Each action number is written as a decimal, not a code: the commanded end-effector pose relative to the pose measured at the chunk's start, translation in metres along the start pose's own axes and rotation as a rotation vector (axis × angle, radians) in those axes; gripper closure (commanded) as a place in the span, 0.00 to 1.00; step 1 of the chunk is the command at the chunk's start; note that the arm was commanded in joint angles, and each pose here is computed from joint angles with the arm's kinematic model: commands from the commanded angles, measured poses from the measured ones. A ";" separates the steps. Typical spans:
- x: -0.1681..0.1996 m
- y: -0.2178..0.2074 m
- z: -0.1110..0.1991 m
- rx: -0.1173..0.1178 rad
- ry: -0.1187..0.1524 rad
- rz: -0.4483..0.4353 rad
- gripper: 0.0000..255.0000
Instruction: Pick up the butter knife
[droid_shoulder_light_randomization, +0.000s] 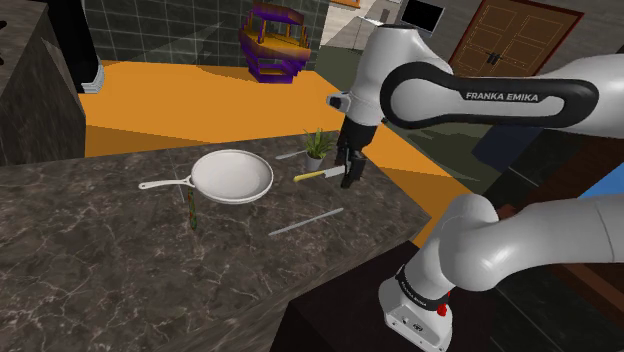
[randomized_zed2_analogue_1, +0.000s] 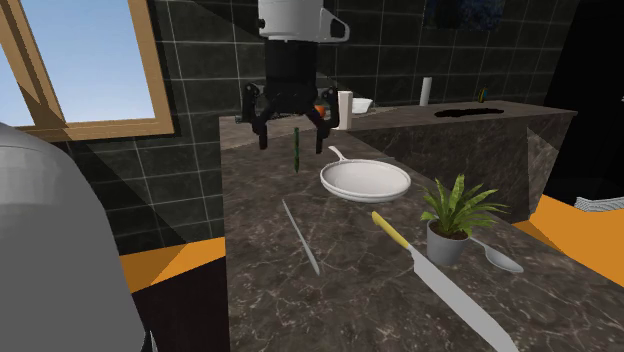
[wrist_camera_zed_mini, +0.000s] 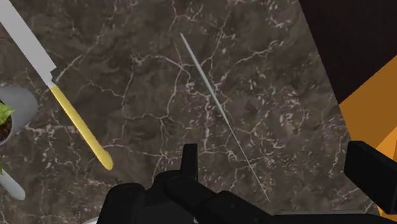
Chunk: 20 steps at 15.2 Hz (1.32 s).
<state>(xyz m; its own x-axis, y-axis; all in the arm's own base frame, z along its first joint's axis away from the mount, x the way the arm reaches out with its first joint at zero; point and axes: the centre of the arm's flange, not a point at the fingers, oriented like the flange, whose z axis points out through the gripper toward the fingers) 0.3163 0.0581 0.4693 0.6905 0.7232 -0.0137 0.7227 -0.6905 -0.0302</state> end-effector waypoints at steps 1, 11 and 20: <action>0.003 0.002 0.026 -0.010 -0.007 -0.096 0.00; 0.026 0.006 0.136 -0.042 -0.045 -0.462 0.00; 0.026 0.007 0.170 -0.042 -0.045 -0.462 1.00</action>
<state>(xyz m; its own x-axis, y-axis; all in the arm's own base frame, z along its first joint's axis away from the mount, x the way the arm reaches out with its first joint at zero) 0.3344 0.0744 0.2992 0.2948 0.9541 -0.0523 0.9554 -0.2953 -0.0035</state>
